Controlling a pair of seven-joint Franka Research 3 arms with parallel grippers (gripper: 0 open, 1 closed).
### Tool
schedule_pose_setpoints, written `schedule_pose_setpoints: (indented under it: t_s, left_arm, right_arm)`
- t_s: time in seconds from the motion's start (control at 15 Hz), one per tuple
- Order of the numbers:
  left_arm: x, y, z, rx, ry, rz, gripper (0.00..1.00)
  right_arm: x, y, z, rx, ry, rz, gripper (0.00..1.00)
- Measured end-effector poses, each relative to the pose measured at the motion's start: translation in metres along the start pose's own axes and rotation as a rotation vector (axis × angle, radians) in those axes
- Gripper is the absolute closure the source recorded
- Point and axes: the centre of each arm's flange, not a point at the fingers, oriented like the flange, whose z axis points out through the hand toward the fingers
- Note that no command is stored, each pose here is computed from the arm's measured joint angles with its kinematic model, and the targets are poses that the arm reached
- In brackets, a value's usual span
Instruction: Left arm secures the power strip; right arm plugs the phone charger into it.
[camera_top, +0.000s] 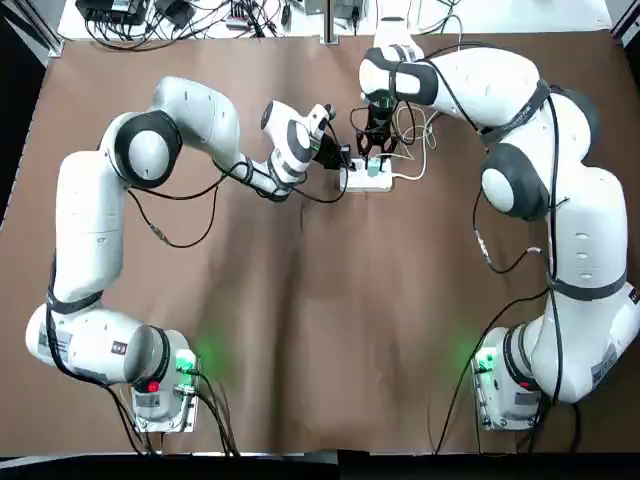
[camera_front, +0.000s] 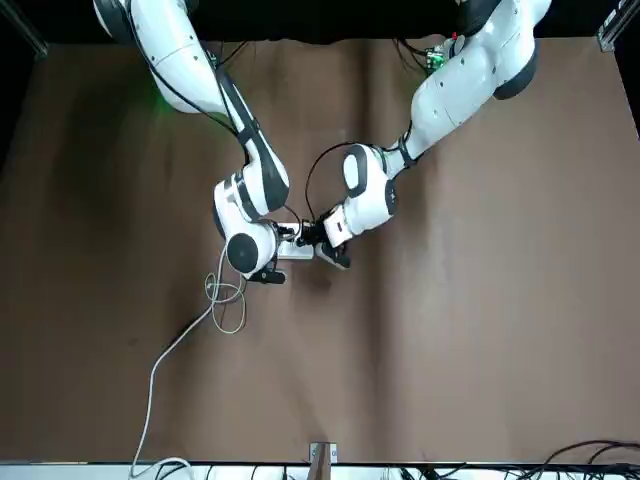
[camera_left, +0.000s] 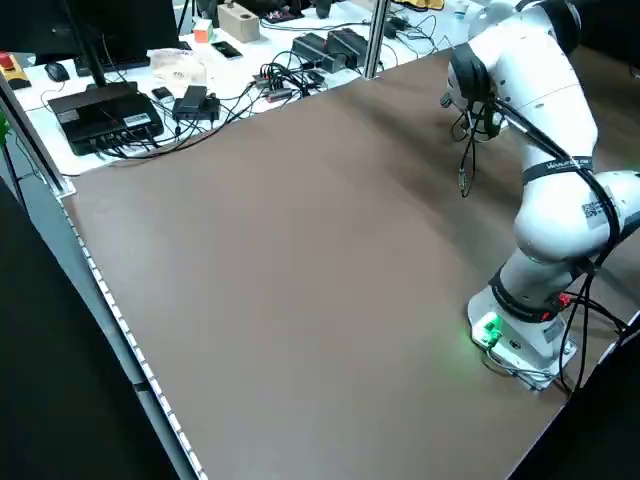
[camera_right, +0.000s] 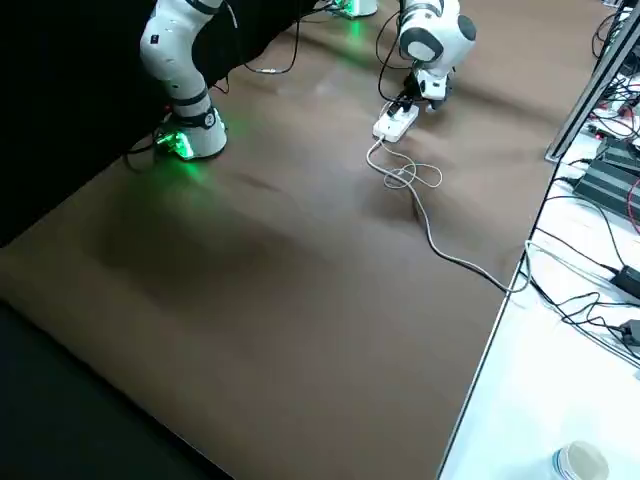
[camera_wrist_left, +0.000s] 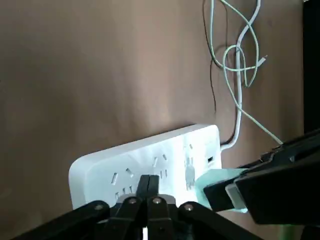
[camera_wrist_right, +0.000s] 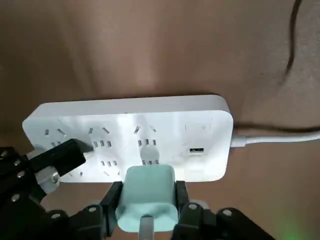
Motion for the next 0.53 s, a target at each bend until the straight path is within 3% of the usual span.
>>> schedule_pose_setpoints:
  t_s: [0.53]
  left_arm:
    - [0.0, 0.0, 0.0, 0.0, 0.0, 0.0, 0.99]
  right_arm:
    - [0.0006, 0.0003, 0.0026, -0.002, -0.003, 0.0, 0.52]
